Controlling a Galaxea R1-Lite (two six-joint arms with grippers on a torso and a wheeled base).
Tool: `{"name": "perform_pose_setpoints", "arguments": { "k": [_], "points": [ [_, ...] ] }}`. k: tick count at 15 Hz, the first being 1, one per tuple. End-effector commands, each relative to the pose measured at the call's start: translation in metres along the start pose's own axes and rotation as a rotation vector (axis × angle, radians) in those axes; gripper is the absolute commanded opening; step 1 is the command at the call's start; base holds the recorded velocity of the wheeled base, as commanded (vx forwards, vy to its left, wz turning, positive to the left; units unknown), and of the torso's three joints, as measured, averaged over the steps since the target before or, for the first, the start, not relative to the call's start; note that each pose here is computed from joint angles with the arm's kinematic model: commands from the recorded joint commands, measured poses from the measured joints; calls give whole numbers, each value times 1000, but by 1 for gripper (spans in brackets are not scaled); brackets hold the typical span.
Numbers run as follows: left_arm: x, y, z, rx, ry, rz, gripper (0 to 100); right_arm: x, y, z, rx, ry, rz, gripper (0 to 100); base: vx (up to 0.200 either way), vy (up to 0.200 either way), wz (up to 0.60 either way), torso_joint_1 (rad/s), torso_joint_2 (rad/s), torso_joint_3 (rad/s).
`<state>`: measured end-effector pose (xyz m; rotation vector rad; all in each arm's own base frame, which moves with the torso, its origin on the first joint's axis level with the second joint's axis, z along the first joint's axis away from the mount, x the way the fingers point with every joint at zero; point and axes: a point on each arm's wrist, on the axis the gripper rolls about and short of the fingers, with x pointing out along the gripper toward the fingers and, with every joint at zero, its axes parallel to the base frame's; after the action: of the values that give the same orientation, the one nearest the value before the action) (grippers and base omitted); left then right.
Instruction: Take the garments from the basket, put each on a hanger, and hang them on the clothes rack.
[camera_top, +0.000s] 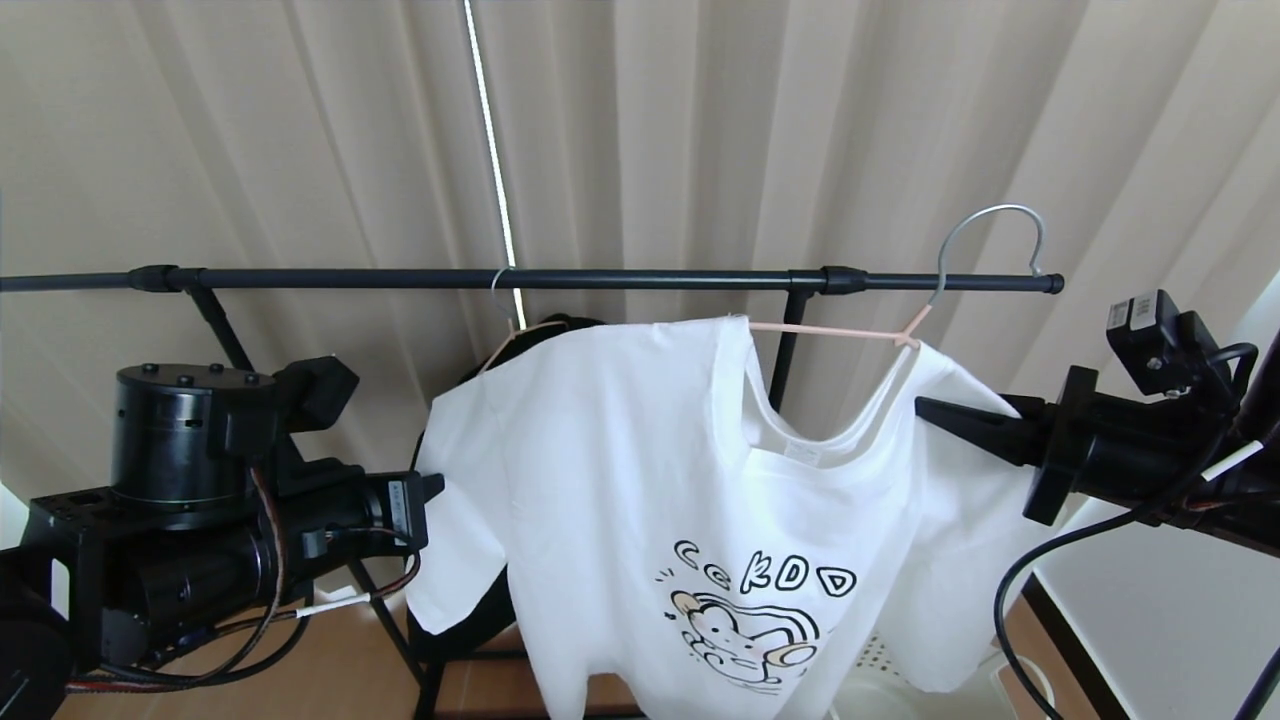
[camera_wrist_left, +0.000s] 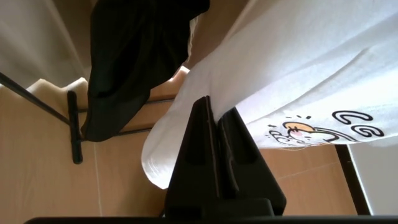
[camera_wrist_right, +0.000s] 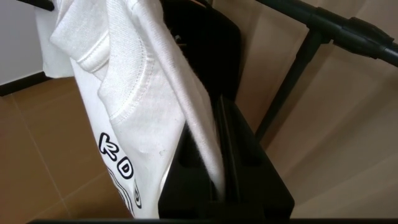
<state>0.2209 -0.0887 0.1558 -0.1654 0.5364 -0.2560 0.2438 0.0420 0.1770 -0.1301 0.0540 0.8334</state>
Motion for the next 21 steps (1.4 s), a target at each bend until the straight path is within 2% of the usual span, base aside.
{"name": "perform_pose_setpoints", "arguments": {
  "k": [1, 4, 5, 10, 11, 14, 16, 18, 20, 21],
  "points": [
    [0, 0, -1, 0, 5, 2, 0, -1, -2, -1, 2, 2, -8, 0, 0, 0, 0, 0, 0, 0],
    [0, 0, -3, 0, 10, 0, 0, -2, -2, 0, 0, 0, -8, 0, 0, 0, 0, 0, 0, 0],
    [0, 1, -3, -1, 10, 1, 100, -1, -2, 0, 1, 1, -8, 0, 0, 0, 0, 0, 0, 0],
    [-12, -1, -1, 0, -18, -24, 100, -1, -2, -4, 10, 12, -3, 0, 0, 0, 0, 0, 0, 0],
    [-21, -2, 1, 2, -44, -39, 100, 0, -1, -7, 17, 18, 15, 0, 0, 0, 0, 0, 0, 0],
    [-50, -15, 25, 18, -162, -178, 100, 2, 0, -16, 36, 27, 105, 0, 0, 0, 0, 0, 0, 0],
    [-59, -23, 48, 45, -189, -253, 100, 6, 0, -23, 52, 47, 113, 0, 0, 0, 0, 0, 0, 0],
    [-70, -34, 69, 66, -185, -287, 100, 9, 2, -27, 47, 58, 128, 0, 0, 0, 0, 0, 0, 0],
    [-75, -47, 76, 94, -172, -352, 100, 11, 6, -29, 42, 64, 148, 0, 0, 0, 0, 0, 0, 0],
    [-77, -51, 79, 130, -164, -390, 100, 12, 8, -28, 41, 63, 157, 0, 0, 0, 0, 0, 0, 0]
  ]
}}
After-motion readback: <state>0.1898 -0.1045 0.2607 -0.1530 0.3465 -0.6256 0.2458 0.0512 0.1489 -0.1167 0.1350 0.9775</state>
